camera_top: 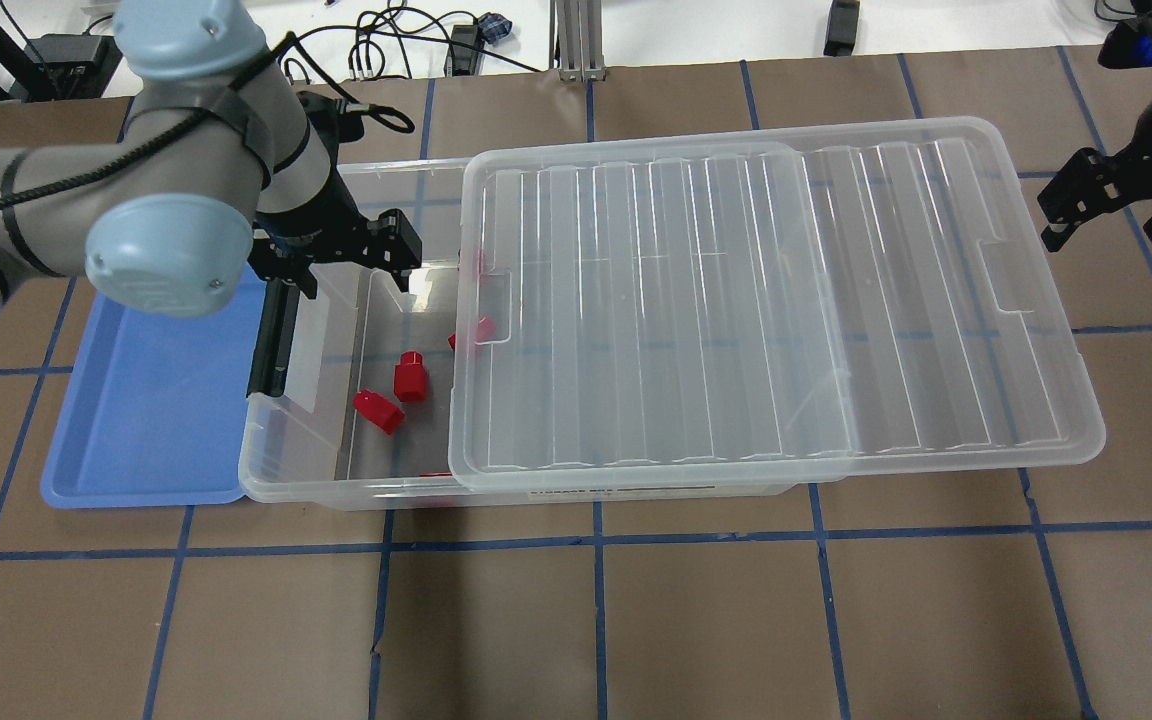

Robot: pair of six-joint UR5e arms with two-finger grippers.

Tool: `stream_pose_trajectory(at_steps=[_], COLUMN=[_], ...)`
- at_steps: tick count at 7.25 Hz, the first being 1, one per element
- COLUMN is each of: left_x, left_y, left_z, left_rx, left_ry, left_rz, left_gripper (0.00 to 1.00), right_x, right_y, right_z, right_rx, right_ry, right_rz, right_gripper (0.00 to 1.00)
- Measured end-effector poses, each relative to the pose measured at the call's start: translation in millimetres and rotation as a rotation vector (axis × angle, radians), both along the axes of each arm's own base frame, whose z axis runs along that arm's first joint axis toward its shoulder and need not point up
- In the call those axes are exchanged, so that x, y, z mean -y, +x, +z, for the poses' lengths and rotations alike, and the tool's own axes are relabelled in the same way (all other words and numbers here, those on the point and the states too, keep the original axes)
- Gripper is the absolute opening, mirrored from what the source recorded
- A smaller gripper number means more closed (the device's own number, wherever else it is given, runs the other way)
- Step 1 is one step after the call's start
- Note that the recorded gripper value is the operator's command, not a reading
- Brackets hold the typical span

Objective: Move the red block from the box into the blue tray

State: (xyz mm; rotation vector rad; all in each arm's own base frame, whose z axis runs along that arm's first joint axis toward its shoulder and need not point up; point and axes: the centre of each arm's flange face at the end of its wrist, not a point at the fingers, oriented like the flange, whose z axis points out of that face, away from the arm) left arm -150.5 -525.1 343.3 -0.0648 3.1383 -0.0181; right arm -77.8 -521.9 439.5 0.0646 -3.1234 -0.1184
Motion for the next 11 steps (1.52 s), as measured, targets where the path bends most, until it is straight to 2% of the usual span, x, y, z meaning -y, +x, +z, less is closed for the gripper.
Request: stream_pose_trajectory(at_steps=[3, 6, 9, 11], left_x=[-2.9, 0.5, -1.7, -2.0], left_y=[-4.3, -7.5, -5.0, -4.1], left_z=[-58.3, -93.1, -111.6, -119.3], left_rx=[-0.013, -0.043, -0.045, -0.044], left_ry=[0.05, 0.066, 0.073, 0.085], left_rz=[-0.011, -0.038, -0.041, -0.039], left_gripper=[1.0, 1.0, 1.0, 1.0], right_x=[-38.4, -43.2, -45.1, -45.6], right_y=[37.5, 58.1, 52.6, 53.2], right_z=[75.4, 85.0, 80.8, 80.3], right_rx=[-0.007, -0.024, -0.084, -0.083], right_ry=[-0.003, -0.003, 0.023, 0.026], right_rz=[-0.066, -0.047, -0.035, -0.034], right_gripper=[1.0, 1.0, 1.0, 1.0])
